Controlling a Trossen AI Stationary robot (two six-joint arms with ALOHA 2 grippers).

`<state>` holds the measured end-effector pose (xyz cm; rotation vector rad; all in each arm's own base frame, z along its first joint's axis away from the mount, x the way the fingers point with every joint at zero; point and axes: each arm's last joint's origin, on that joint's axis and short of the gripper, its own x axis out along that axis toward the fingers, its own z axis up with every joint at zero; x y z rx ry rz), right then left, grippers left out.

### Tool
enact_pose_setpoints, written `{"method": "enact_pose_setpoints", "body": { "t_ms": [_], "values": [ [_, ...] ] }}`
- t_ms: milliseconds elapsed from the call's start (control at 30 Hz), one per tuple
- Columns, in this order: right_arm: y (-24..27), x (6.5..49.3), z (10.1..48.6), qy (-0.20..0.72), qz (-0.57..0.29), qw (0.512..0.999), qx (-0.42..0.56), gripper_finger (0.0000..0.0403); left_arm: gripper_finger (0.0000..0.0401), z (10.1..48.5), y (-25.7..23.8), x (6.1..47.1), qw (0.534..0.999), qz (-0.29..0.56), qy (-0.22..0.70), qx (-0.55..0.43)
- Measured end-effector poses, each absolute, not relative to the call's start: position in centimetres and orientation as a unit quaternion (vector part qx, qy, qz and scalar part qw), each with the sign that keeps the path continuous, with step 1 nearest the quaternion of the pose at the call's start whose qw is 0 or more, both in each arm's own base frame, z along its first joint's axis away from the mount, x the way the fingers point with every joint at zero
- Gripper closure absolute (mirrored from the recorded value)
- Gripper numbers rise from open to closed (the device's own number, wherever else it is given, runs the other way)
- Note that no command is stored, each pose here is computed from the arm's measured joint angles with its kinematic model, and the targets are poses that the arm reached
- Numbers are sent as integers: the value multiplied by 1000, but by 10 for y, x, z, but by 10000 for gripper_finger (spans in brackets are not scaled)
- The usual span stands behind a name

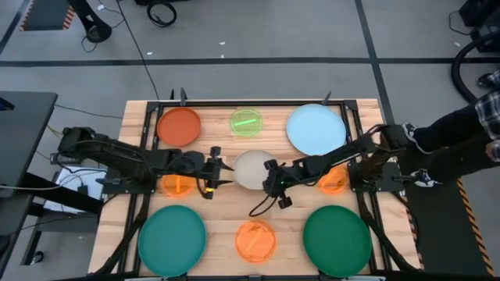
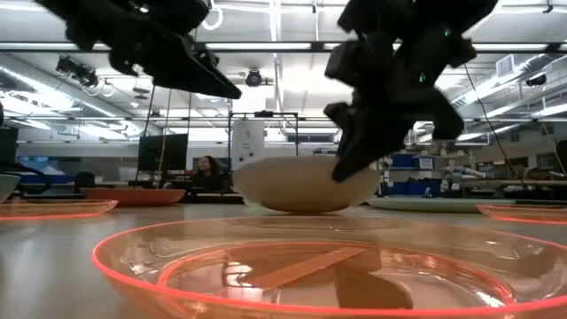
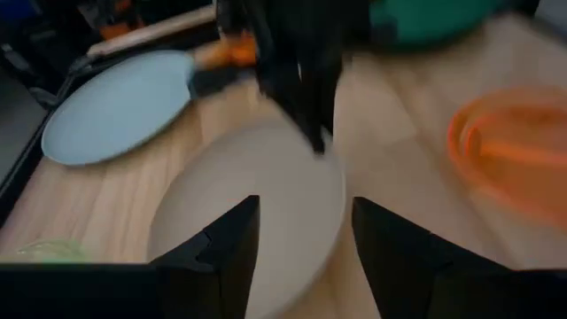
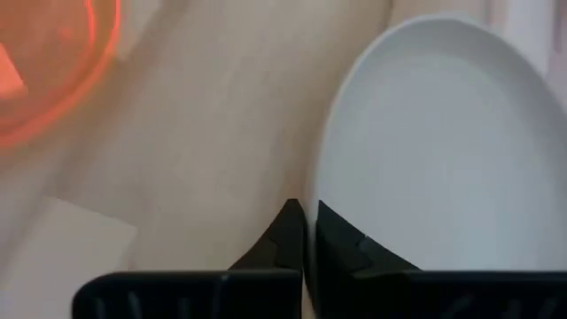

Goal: Stack plastic plates
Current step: Stack the gray plate on top of the orange plate

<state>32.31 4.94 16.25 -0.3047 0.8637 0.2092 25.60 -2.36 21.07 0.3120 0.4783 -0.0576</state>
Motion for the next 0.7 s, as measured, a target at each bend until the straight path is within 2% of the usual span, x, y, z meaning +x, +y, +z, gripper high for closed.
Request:
{"method": "enact_pose_setpoints", "body": {
  "t_ms": [300,567,700],
  "values": [
    [37,298,229,338,138,928,-75,389,126,209,-24,292,925,-35,276,258],
    [33,288,233,351,185,916,-57,390,136,213,-28,316,928,-72,264,253],
    [32,287,225,379,185,904,-72,389,150,225,-26,321,934,-124,265,203]
  ]
}}
